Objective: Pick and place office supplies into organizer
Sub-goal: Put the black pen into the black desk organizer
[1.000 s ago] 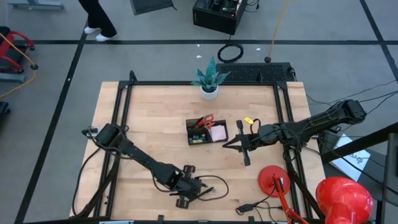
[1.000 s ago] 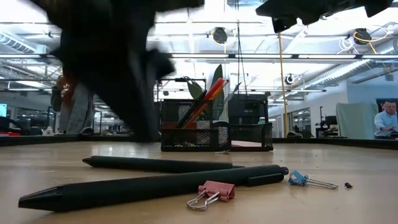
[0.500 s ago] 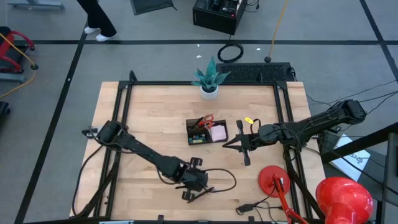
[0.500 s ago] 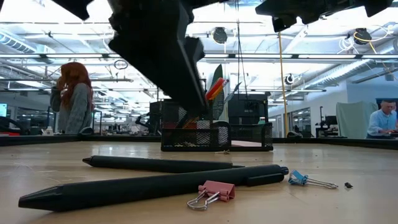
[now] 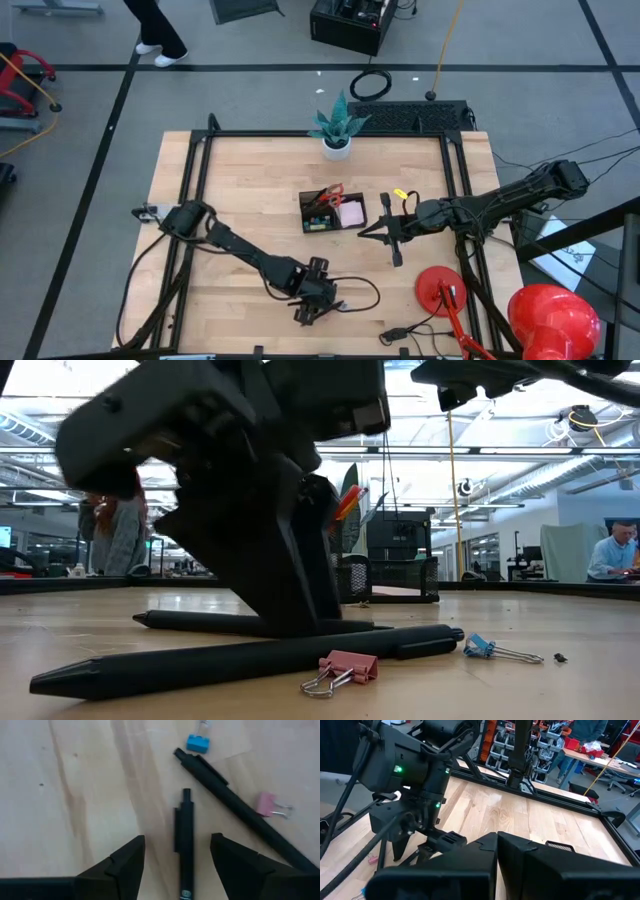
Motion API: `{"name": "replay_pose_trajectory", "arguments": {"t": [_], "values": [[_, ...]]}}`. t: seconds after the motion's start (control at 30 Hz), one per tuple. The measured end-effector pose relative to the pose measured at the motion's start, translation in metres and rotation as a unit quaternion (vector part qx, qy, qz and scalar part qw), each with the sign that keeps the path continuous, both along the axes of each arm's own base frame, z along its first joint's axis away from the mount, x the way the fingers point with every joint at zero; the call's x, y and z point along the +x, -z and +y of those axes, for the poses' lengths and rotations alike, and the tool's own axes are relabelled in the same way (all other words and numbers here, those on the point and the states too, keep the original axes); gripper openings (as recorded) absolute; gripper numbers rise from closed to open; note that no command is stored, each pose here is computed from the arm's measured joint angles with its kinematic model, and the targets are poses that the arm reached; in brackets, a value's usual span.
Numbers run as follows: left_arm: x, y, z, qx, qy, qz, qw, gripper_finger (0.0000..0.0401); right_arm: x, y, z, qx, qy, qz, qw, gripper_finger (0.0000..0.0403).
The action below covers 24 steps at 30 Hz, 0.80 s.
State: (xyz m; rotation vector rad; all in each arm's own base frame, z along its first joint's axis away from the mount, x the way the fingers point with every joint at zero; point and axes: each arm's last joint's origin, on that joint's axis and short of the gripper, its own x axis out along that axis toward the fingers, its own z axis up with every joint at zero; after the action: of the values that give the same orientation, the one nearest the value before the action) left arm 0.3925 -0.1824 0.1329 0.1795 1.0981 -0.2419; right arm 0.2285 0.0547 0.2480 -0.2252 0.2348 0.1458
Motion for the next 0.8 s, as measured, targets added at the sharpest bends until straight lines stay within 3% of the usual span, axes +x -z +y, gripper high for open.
{"name": "replay_pose_trajectory", "arguments": {"t": [0.23,0.53,0.8], "values": [[0.0003,0.0065,0.0056,0.006,-0.006,0.022,1.0,0.0181,0.0,0.0,0.0,0.001,0.0,0.0,1.0,0.0004],[-0.0006,0.0079,0.0069,0.002,-0.005,0.033,0.999,0.0023,0.0,0.0001,0.0,0.0,0.0,0.0,1.0,0.0004],[0.0031,0.0015,0.0017,-0.013,0.037,-0.002,0.999,0.0022,0.0,0.0001,-0.0001,0.001,0.0,0.001,1.0,0.0004]]}}
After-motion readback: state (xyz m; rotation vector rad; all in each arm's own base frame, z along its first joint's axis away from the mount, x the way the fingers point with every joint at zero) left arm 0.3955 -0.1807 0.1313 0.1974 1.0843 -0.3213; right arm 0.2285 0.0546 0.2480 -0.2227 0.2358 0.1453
